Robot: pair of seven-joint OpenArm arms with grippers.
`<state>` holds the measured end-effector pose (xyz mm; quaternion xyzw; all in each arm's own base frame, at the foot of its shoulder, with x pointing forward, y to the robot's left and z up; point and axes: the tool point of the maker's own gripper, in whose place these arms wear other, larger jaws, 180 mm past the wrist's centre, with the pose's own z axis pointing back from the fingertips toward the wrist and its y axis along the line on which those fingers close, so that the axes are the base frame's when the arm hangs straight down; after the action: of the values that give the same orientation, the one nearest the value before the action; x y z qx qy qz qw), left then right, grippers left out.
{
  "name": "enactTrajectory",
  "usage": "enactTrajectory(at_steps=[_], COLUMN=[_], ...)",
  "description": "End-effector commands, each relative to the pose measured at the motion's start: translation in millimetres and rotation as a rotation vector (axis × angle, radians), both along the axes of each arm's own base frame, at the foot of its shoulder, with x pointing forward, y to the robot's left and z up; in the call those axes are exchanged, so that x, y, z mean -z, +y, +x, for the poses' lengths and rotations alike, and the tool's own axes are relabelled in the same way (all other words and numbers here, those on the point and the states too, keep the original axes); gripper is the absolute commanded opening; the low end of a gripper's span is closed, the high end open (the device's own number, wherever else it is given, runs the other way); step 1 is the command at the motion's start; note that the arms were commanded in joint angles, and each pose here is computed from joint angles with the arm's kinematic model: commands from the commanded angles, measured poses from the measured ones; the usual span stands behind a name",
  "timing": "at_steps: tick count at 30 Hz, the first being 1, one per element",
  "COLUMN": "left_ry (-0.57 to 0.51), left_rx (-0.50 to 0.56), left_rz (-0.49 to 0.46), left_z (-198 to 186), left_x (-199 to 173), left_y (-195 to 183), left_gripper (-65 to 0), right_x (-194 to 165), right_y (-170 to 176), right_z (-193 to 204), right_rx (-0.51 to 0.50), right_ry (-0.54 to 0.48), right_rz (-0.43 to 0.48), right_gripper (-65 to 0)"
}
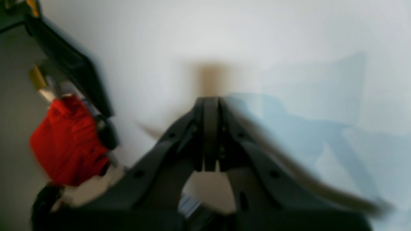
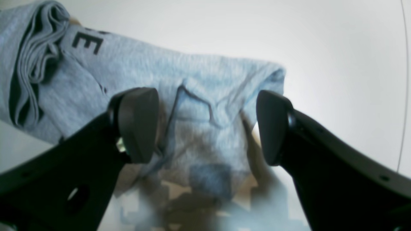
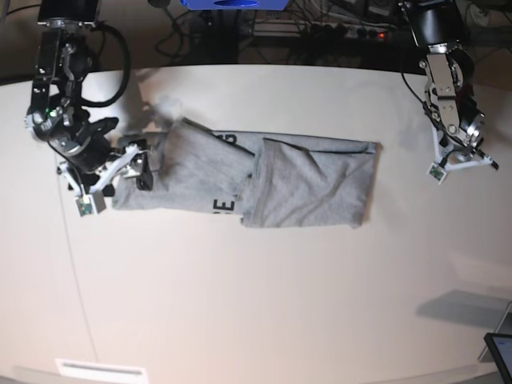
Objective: Fold the T-shirt properly
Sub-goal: 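Move both grippers outward to the ends of the folded bundle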
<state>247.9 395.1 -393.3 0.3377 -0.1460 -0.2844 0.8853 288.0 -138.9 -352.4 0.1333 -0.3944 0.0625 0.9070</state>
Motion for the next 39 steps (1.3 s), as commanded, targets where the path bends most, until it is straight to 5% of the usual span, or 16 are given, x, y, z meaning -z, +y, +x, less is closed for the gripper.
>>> enactTrajectory(at_steps=[1, 8, 16, 22, 39], left_ry=[-0.051, -0.069, -0.071, -0.083, -0.051], left_rx=[0.010, 0.132, 0.148, 0.173, 0.274], left_rz=[0.024, -0.034, -0.053, -0.066, -0.095], left_z=[12, 32, 42, 43, 44], left_x=[-15, -2, 2, 3, 17], left_y=[4, -30, -39, -44, -77], left_gripper=[-65.0, -65.0, -65.0, -65.0, -65.0], right_x=[-14, -9, -13, 24, 70], right_y=[-8, -52, -80, -93, -48], right_z=[8, -6, -36, -68, -62], right_rx=[0.020, 0.257, 0.412, 0.581, 0.514], right_ry=[-0.054, -0.017, 0.048, 0.211, 0.387], right_rz=[0.003, 0.101, 0.393, 0.598, 0.735], right_gripper=[-19.4, -19.4, -19.4, -19.4, -19.4])
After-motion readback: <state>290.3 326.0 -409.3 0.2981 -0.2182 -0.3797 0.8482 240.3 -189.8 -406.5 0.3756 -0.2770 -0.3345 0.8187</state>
